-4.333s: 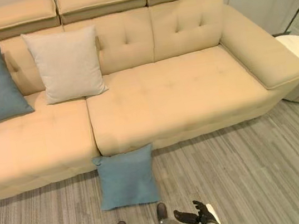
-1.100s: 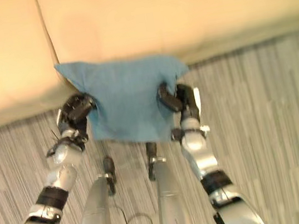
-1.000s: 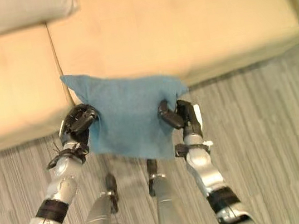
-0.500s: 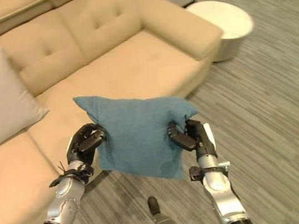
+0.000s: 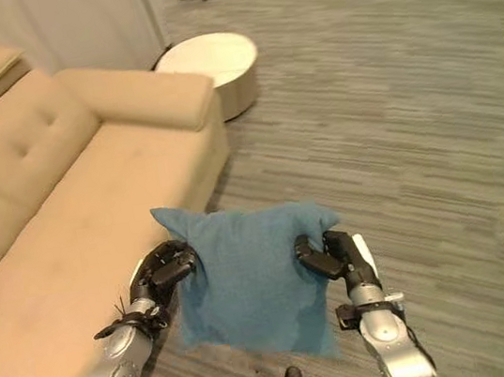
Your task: Pick up all the scattered cushions and arrange them neatly on the sofa.
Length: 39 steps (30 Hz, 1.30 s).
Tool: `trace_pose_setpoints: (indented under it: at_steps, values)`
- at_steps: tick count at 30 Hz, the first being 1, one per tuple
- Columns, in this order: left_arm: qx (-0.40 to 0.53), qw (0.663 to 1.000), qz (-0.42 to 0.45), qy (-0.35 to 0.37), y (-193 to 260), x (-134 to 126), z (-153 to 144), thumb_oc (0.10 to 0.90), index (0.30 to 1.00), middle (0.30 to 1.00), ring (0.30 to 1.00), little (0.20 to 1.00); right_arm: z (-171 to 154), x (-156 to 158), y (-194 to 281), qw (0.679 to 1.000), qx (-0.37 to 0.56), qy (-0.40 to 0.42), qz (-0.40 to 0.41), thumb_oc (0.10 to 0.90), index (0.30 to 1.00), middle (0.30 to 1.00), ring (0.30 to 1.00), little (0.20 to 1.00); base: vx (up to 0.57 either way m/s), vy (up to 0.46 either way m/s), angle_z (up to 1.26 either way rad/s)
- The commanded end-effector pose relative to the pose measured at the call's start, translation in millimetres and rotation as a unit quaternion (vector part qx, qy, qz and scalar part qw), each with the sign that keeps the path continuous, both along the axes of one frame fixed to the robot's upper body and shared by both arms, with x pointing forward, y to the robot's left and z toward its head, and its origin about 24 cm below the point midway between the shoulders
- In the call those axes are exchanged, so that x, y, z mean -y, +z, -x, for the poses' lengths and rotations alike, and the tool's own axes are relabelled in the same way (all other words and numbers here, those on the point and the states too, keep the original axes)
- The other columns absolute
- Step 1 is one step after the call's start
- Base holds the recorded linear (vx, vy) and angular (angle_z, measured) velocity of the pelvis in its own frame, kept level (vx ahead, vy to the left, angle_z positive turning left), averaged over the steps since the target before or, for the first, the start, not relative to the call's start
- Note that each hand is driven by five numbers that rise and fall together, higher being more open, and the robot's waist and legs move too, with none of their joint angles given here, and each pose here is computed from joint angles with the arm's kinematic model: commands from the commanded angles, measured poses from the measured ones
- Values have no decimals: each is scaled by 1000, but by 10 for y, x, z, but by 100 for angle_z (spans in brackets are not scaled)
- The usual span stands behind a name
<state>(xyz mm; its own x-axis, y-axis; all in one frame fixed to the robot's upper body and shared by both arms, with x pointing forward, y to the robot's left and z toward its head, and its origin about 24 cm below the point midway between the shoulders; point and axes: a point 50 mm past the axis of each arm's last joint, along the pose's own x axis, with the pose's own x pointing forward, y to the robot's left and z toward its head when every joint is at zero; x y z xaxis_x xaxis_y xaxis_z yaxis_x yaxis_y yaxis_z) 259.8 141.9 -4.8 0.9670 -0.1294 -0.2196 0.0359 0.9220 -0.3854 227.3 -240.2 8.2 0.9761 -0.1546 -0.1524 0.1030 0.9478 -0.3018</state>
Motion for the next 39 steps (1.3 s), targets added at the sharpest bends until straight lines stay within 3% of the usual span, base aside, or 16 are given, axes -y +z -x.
trace_pose_setpoints:
  at_steps: [1,7,18,19,21,24,30,31,33,34,36,39]
  values:
    - [202,973,79,-72,791,461,-199,400,300,300,300,300,-181,-411,614,979,170,106,-35,400,300,300,300,300,114,-51,-108]
    - [202,975,52,-76,759,463,-186,400,300,300,300,300,-152,-395,613,979,172,102,-35,400,300,300,300,300,125,-45,-77]
    - [149,986,-28,-65,494,571,-235,400,300,300,300,300,-170,-582,1156,944,302,126,-38,400,300,300,300,300,220,-12,-4]
    - [145,987,-69,-31,450,418,-241,800,900,900,900,900,-150,-634,1237,936,324,135,-37,400,300,300,300,300,376,98,-9]
    - [136,986,-97,-17,397,343,-239,800,900,900,900,900,-148,-646,1264,933,332,136,-37,400,300,300,300,300,331,111,-41]
    - [122,970,-206,34,293,-6,-252,800,900,900,900,900,-110,-665,1439,914,376,147,-34,400,300,300,300,300,302,132,-34]
    - [50,933,-316,168,138,-703,-199,800,900,900,900,900,3,-642,1631,893,426,146,-16,400,300,300,300,300,140,99,-15]
    - [50,933,-316,168,138,-703,-200,800,900,900,900,900,3,-643,1631,893,426,146,-16,400,300,300,300,300,117,60,26]
    - [-29,920,-308,239,-72,-932,-155,800,900,900,900,900,71,-670,1665,887,437,151,-17,400,300,300,300,300,162,-14,9]
    - [-28,920,-308,239,-71,-933,-156,800,900,900,900,900,71,-671,1666,887,437,151,-17,400,300,300,300,300,195,-117,-1]
    - [-155,922,-257,246,-527,-914,18,800,900,900,900,900,94,-700,1698,883,439,164,-31,400,300,300,300,300,202,-178,30]
    - [-269,910,-226,220,-932,-762,291,800,900,900,900,900,92,-742,1760,874,449,179,-41,400,300,300,300,300,184,-168,22]
